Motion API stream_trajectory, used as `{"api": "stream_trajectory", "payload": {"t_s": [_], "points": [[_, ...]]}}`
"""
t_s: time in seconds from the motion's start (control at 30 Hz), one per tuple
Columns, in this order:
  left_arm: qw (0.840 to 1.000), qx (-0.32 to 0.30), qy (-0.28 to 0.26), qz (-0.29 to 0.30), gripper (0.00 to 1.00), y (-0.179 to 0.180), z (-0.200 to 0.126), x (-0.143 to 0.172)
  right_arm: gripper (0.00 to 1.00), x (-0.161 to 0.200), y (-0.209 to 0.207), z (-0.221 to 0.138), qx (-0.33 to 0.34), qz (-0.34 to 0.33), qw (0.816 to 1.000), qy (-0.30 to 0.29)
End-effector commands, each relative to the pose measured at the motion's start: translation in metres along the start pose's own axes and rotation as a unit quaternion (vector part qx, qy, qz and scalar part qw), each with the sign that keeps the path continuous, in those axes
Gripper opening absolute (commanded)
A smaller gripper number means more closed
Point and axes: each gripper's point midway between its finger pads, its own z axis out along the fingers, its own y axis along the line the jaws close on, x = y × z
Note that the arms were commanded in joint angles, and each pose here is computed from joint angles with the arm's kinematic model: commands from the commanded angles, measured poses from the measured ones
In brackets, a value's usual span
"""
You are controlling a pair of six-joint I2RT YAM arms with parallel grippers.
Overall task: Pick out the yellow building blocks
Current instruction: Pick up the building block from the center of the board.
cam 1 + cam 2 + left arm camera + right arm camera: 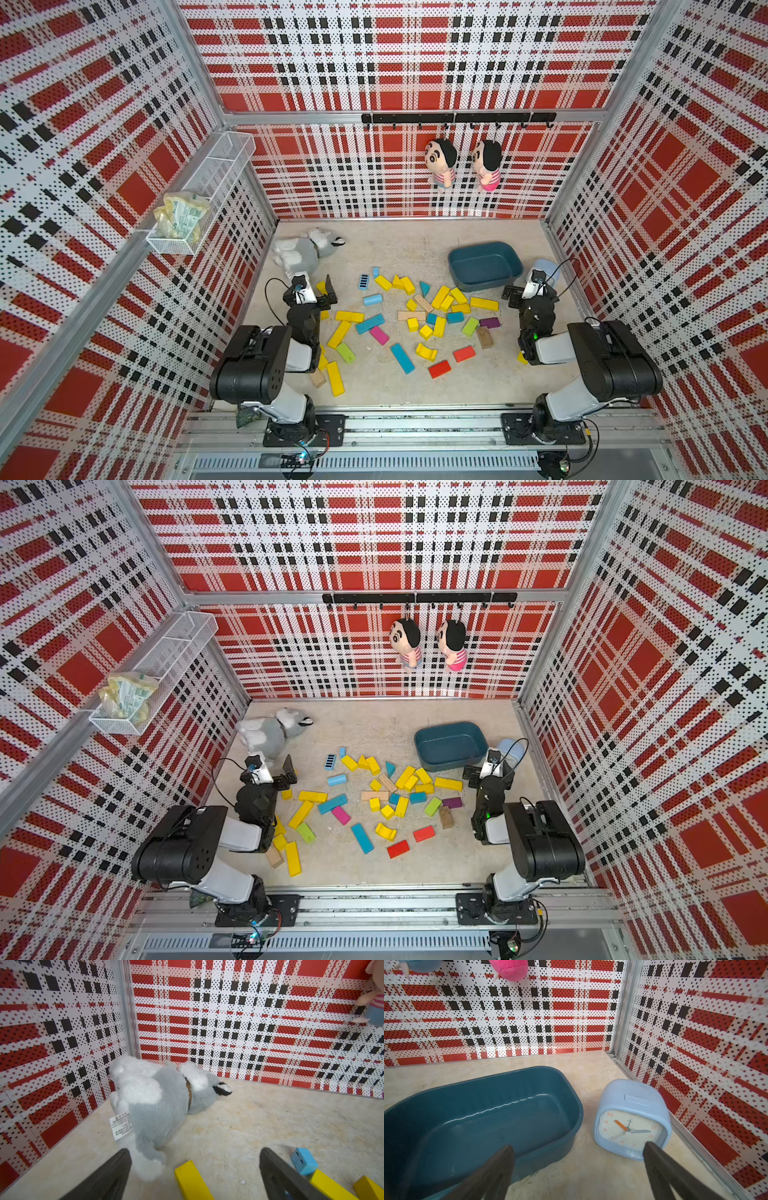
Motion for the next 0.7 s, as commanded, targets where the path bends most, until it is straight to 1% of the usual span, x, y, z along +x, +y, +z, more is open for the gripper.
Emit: {"api": "stream_trajectory", "payload": {"t_s": [0.0, 0.67], "points": [[1.000, 0.000, -0.018, 0.001, 0.98, 0.0010, 0.0047, -0.0103, 1.00, -0.0043, 0.0040, 0.0017, -0.006, 0.002, 1.000, -0.009], [1.000, -0.003, -0.020, -0.001, 0.98, 0.0022, 0.0033, -0.0109, 1.00, -0.0055, 0.0038, 0.0010, -0.006, 0.003, 1.000, -0.012]]}}
